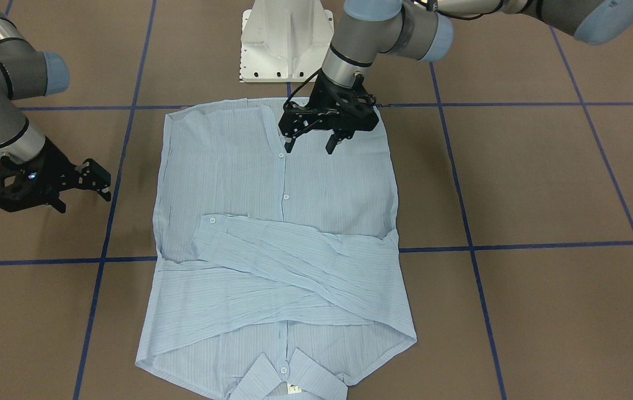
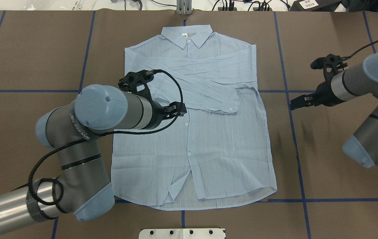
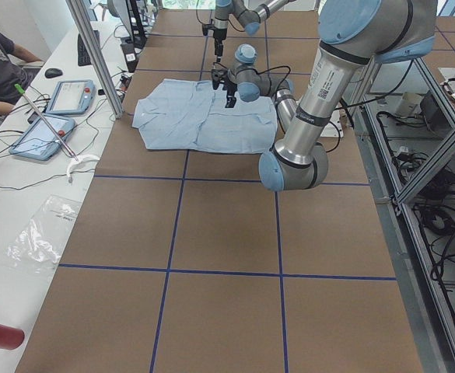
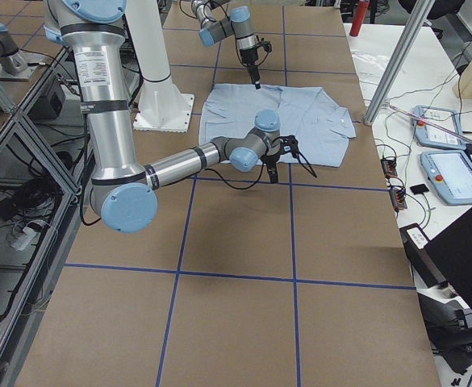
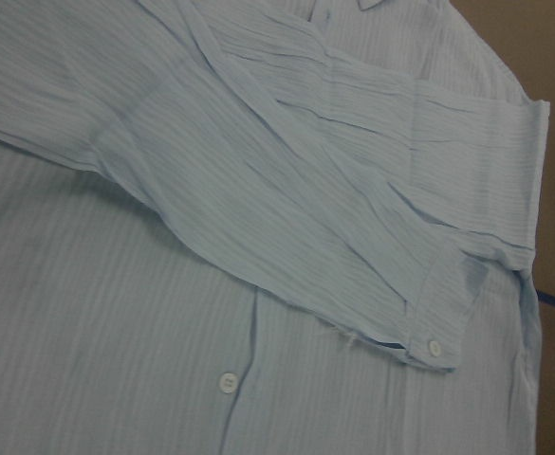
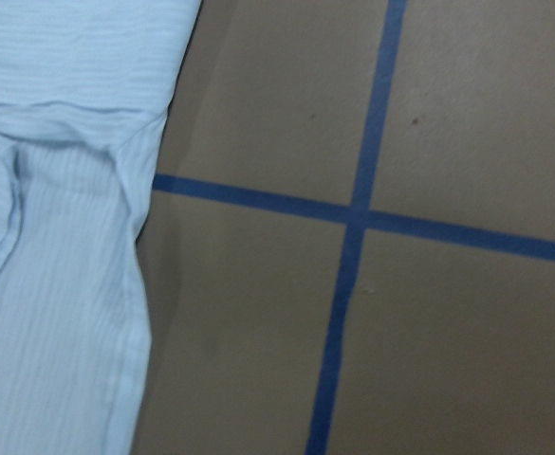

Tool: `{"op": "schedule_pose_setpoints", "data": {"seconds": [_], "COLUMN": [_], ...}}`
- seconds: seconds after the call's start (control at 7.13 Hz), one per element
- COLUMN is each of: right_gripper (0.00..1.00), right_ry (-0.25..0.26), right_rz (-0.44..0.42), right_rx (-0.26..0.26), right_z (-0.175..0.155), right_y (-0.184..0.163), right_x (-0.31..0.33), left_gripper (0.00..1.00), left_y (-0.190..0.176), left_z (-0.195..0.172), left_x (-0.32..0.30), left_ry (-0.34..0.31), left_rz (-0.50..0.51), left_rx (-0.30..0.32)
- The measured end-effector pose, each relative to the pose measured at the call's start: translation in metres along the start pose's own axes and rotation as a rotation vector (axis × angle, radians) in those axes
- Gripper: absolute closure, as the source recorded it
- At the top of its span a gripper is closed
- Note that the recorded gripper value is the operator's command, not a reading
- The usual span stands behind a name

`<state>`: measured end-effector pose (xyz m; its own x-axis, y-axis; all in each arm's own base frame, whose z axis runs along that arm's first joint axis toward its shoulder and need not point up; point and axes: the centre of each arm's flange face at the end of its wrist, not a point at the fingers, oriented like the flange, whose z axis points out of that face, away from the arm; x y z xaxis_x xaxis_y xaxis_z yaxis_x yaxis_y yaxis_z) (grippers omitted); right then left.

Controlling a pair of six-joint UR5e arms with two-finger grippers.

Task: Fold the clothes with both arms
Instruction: 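Fold the sleeve across the chest with the left gripper and release, then move both grippers down to the shirt hem corners nearest the robot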

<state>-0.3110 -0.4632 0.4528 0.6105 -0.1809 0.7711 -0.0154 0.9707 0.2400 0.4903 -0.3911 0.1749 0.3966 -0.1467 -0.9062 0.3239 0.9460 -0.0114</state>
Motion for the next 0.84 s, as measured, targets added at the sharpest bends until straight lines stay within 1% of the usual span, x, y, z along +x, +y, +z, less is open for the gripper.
{"op": "schedule_pose_setpoints", "data": {"seconds": [0.14,0.42,0.56,0.7,0.84], "right_gripper": [0.0,0.0,0.01,0.02,0.05], "right_ry": [-0.023,-0.046,-0.037,-0.005,0.027], "right_rz": [0.022,0.077,0.107,0.115,0.123], "right_rx": [0.01,0.001,-0.007,-0.016,-0.034], "right_z": [0.0,0.0,0.008,0.021,0.031], "right_y": [0.028,0.087,0.122,0.156,0.181], "right_x": [-0.024,-0.075,-0.1,-0.117,-0.128], "left_gripper": [0.0,0.0,0.01,0.01,0.01], "left_y": [0.003,0.008,0.009,0.009,0.01], "left_z": [-0.018,-0.041,-0.047,-0.052,-0.056], "left_x": [-0.024,-0.055,-0.061,-0.065,-0.067], "left_ry": [-0.025,-0.04,-0.041,-0.04,-0.037], "left_rz": [0.026,0.039,0.039,0.039,0.039], "left_rx": [-0.004,-0.012,-0.013,-0.012,-0.011]}}
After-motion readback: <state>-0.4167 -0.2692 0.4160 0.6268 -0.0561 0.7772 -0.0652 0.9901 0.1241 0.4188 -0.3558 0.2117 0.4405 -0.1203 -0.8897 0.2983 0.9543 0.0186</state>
